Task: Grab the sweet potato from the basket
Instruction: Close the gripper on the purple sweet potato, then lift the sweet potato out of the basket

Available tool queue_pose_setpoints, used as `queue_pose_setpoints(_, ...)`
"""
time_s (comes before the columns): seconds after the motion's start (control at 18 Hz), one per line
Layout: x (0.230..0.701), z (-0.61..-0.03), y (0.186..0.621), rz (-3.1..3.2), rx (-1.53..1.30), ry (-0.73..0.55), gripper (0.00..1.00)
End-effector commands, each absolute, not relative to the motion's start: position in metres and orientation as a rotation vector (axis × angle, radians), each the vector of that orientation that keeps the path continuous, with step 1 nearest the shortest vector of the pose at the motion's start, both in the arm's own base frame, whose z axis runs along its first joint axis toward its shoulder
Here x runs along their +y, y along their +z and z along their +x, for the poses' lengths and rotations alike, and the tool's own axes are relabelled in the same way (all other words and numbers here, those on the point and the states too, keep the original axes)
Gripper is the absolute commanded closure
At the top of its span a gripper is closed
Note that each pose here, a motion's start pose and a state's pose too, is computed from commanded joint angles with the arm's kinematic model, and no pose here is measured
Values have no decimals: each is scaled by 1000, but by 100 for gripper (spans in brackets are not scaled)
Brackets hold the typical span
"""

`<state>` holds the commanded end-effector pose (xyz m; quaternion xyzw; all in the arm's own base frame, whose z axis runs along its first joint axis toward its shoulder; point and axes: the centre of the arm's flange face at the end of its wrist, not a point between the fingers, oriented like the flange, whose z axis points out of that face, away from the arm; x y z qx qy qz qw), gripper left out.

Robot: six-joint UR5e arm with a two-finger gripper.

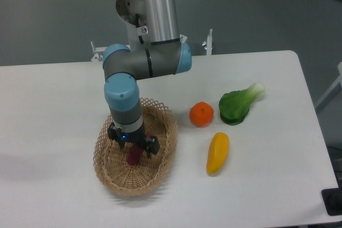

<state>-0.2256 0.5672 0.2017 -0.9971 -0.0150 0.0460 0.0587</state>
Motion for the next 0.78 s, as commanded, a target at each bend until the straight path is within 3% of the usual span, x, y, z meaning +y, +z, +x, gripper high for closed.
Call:
queue_pose_setpoints(0.11, 567, -225, 204, -3017, -45, 140, 45)
queue_pose_setpoints(0.28, 567, -225, 205, -3015, -41, 144, 61)
queue_pose_setpoints(0.5, 568, -227, 208, -3011, -38, 147, 67)
queue_pose_setpoints(0.78, 570, -231, 217, -2995, -36, 162, 67)
